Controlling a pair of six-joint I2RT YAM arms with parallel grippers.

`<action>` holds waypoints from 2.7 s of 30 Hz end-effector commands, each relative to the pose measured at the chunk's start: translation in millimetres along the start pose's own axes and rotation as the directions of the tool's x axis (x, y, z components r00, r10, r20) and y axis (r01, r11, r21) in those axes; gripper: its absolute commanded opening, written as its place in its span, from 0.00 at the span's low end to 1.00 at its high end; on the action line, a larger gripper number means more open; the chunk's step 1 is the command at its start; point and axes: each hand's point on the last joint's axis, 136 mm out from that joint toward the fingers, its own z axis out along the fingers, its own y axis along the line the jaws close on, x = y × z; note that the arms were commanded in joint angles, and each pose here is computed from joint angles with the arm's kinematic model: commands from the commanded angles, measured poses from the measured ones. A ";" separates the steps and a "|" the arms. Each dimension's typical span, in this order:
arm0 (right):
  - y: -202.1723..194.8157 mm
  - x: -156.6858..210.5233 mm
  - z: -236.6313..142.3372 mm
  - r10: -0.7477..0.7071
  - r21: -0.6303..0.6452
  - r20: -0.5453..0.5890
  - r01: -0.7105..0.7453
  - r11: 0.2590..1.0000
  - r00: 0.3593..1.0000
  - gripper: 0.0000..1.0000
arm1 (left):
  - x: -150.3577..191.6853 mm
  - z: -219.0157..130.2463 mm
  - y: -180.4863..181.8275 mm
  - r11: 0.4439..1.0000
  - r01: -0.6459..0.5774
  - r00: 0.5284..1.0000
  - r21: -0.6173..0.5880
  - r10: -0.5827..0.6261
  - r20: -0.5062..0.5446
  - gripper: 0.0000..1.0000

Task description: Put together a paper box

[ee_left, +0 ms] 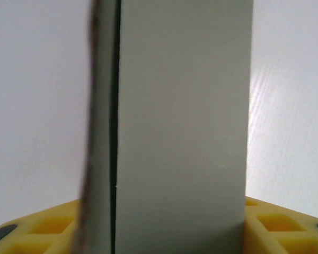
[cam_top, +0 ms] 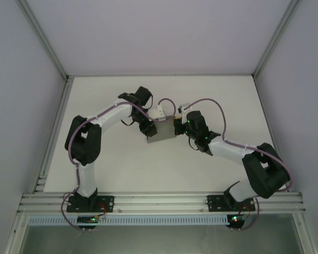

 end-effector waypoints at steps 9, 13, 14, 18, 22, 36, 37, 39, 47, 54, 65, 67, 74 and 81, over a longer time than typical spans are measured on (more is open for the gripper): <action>-3.3 91.7 -5.0 -0.056 0.057 -0.335 0.079 0.995 0.941 0.00 | -27.9 -25.8 -3.1 0.994 -0.005 0.996 -0.112 0.015 0.090 1.00; 0.6 92.7 -2.9 -0.053 0.056 -0.352 0.078 0.995 0.934 0.00 | -29.5 -45.0 4.9 0.975 0.068 0.991 -0.210 -0.042 0.126 1.00; 1.5 94.0 -2.2 -0.054 0.055 -0.354 0.079 0.995 0.934 0.00 | -27.9 -49.2 6.3 0.968 0.087 0.990 -0.234 -0.057 0.132 1.00; 3.5 89.5 -1.7 -0.052 0.087 -0.347 0.087 0.992 0.936 0.00 | -16.5 -69.5 9.1 0.927 0.207 0.972 -0.314 -0.159 0.173 1.00; 2.3 84.8 -4.0 -0.036 0.139 -0.350 0.090 0.986 0.936 0.00 | 6.9 -87.7 14.6 0.826 0.400 0.915 -0.398 -0.336 0.223 1.00; 15.0 92.5 2.5 -0.034 0.117 -0.442 0.095 0.989 0.896 0.00 | 43.0 -90.6 1.9 0.712 0.592 0.806 -0.378 -0.532 0.260 0.35; 15.2 92.5 3.0 -0.036 0.116 -0.443 0.097 0.989 0.896 0.00 | 43.3 -89.8 4.2 0.709 0.598 0.801 -0.373 -0.538 0.261 0.31; 15.9 94.4 2.3 -0.039 0.114 -0.454 0.102 0.988 0.890 0.00 | 45.9 -88.8 9.2 0.697 0.613 0.789 -0.371 -0.556 0.261 0.24; 19.0 92.7 2.0 -0.058 0.093 -0.468 0.114 0.989 0.882 0.00 | 55.1 -85.0 10.7 0.681 0.621 0.781 -0.387 -0.578 0.236 0.24; 17.6 90.6 2.1 -0.067 0.108 -0.467 0.132 0.985 0.882 0.00 | 48.5 -76.2 6.6 0.697 0.637 0.771 -0.331 -0.591 0.237 0.07; 18.0 87.0 -4.8 -0.066 0.202 -0.467 0.179 0.963 0.882 0.00 | 30.3 -50.8 -11.9 0.433 0.901 0.425 -0.033 -0.864 0.270 0.00; 20.0 90.3 -6.5 -0.056 0.204 -0.475 0.172 0.964 0.878 0.00 | 35.1 -46.0 -15.6 0.390 0.921 0.380 -0.014 -0.887 0.262 0.00; 16.7 89.5 -15.1 -0.036 0.241 -0.456 0.162 0.957 0.889 0.00 | 48.3 -42.0 -16.3 0.325 0.943 0.332 -0.069 -0.915 0.227 0.00; 16.3 91.9 -18.1 -0.053 0.243 -0.443 0.176 0.954 0.895 0.00 | 63.7 -27.5 -21.8 0.394 0.906 0.420 -0.157 -0.883 0.209 0.00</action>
